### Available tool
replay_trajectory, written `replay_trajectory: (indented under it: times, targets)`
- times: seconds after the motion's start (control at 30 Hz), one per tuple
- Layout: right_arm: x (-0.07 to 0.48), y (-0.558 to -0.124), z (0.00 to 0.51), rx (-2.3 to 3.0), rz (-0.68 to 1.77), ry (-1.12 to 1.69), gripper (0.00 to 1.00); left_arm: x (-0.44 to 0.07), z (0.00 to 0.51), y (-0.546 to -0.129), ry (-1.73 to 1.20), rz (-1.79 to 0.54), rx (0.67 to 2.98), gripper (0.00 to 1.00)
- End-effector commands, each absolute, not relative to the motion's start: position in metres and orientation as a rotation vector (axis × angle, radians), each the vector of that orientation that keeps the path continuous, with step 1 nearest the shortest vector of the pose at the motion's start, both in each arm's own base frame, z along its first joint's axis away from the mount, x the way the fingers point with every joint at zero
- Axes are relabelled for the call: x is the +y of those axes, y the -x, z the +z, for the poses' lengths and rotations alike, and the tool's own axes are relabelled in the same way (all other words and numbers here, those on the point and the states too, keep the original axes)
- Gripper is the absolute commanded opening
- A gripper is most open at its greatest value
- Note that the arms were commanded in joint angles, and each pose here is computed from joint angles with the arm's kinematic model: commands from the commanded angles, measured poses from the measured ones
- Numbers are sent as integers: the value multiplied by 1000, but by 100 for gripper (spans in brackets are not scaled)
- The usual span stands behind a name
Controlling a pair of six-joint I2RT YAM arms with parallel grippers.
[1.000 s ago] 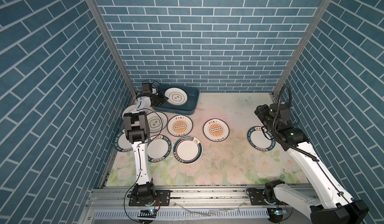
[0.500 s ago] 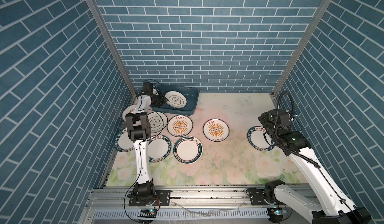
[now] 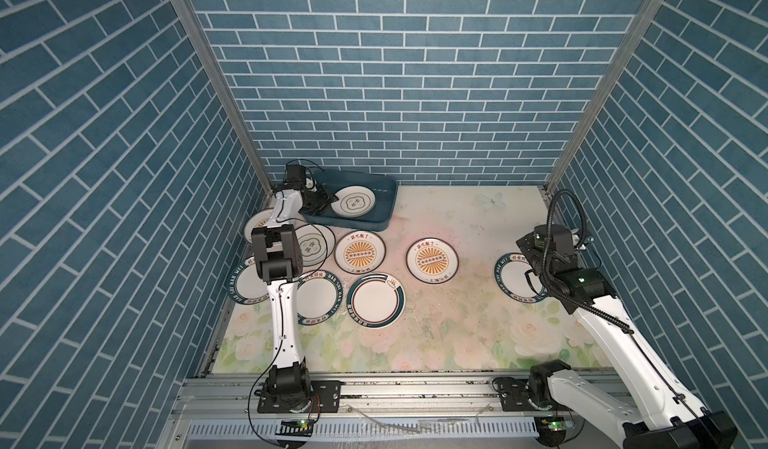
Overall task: Place the plates into the plastic bin on the countertop
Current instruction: 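Lower the plate flat into the bin and open the left gripper, then reach the right gripper to the green-rimmed plate while the left arm recenters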
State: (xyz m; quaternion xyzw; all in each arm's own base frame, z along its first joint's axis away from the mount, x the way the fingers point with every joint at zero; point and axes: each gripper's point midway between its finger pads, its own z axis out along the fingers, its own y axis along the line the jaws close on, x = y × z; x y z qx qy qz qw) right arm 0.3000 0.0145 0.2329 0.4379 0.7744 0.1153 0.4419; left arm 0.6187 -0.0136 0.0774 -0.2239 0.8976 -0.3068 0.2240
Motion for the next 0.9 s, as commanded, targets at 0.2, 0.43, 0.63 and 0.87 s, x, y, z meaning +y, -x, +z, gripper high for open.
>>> replay_trajectory:
  times: [0.2,0.43,0.63,0.87]
  targets:
    - [4,-292,199,1926,353,-1215,86,-7,178,-618,497,-771,2316,72]
    - [5,-290,164,1994,420,-1281,87,-36,246,-598,341,-875,2186,83]
    - [1,-280,122,2035,483,-1399,87,-75,284,-566,214,-946,2119,99]
    - [-5,-259,84,2092,531,-1574,86,-168,310,-513,-71,-1054,2091,100]
